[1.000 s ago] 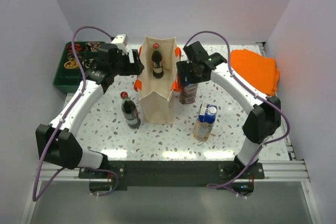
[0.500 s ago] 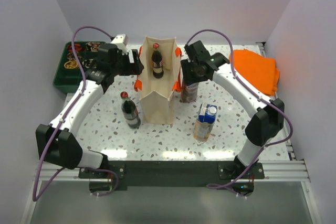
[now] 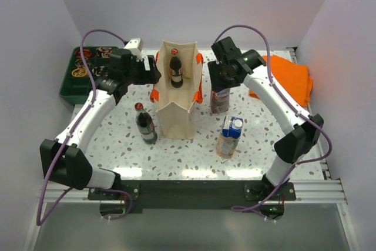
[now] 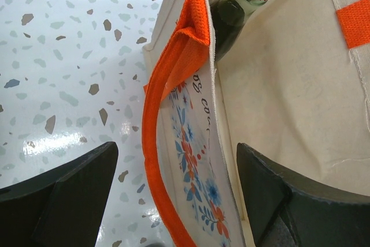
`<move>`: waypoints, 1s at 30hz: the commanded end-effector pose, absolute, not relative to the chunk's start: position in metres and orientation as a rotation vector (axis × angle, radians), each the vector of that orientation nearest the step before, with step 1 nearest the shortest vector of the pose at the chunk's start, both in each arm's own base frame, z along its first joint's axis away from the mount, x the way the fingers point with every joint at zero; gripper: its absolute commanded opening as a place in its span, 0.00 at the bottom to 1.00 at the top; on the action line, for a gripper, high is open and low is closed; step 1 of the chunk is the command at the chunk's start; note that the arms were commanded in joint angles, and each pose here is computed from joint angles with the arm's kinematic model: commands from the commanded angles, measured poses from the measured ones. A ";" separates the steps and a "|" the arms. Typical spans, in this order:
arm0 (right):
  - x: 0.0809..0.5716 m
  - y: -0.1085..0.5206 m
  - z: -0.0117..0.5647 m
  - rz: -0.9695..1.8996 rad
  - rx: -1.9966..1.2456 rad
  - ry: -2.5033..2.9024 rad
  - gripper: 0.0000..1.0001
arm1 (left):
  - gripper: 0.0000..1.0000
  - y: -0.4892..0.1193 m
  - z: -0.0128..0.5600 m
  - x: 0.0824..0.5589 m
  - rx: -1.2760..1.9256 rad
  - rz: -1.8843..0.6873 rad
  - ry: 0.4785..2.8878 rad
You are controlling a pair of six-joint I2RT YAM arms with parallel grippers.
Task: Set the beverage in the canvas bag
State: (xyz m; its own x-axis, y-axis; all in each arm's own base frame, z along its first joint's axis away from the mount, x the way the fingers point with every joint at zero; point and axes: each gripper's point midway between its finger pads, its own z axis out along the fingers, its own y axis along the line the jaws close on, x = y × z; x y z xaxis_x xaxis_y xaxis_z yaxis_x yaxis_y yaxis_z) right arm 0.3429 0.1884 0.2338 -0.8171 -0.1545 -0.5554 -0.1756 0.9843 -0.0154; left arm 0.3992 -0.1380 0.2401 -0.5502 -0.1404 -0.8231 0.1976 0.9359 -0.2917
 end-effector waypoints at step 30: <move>0.359 0.181 0.569 0.421 -0.008 1.564 0.00 | 0.50 -0.159 0.266 0.401 0.155 -0.540 2.044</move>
